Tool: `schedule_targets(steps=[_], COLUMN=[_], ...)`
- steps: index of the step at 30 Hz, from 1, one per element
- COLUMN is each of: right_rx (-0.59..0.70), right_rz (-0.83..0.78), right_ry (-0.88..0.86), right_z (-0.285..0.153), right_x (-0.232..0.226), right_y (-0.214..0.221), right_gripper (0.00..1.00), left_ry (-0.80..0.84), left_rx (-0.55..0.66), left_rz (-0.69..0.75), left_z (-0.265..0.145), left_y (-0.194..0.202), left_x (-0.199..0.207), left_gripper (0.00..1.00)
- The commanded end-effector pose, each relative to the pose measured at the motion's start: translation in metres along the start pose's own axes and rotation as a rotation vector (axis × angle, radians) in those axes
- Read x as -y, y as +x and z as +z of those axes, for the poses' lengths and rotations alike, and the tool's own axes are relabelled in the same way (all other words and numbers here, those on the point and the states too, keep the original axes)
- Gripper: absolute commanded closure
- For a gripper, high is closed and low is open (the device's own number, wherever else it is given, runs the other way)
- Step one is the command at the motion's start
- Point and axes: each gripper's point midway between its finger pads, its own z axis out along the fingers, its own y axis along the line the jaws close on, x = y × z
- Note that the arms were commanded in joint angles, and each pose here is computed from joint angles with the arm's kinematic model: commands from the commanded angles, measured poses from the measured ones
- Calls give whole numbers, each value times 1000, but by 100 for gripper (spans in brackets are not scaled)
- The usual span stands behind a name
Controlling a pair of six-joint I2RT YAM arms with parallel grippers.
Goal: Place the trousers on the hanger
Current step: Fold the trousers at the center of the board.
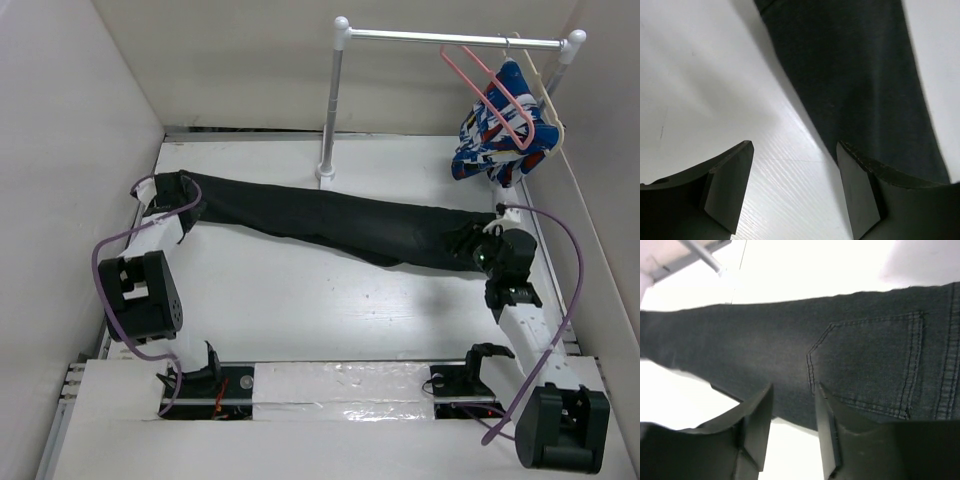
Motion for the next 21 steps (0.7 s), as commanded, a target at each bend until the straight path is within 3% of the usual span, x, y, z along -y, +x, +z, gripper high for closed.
schedule_targets(steps=[1,8,17,21], right_rx=[-35,-84,-163,-145], right_rz=[-56,-53,-17,5], right_ry=[-35,12,21,94], right_z=[-6,-5,11,10], right_x=[-1,18,32,46], right_y=[16,45,71,71], right_gripper=[51,24,24,24], left_ry=[0,59,100,105], left_rx=[-46,-88,-21,-28], left_rz=[-43,-96,-150,-154], left_z=[16,47,65,77], left_y=[14,28,9,9], left_x=[-3,15,36,43], left_gripper=[33,26,26,34])
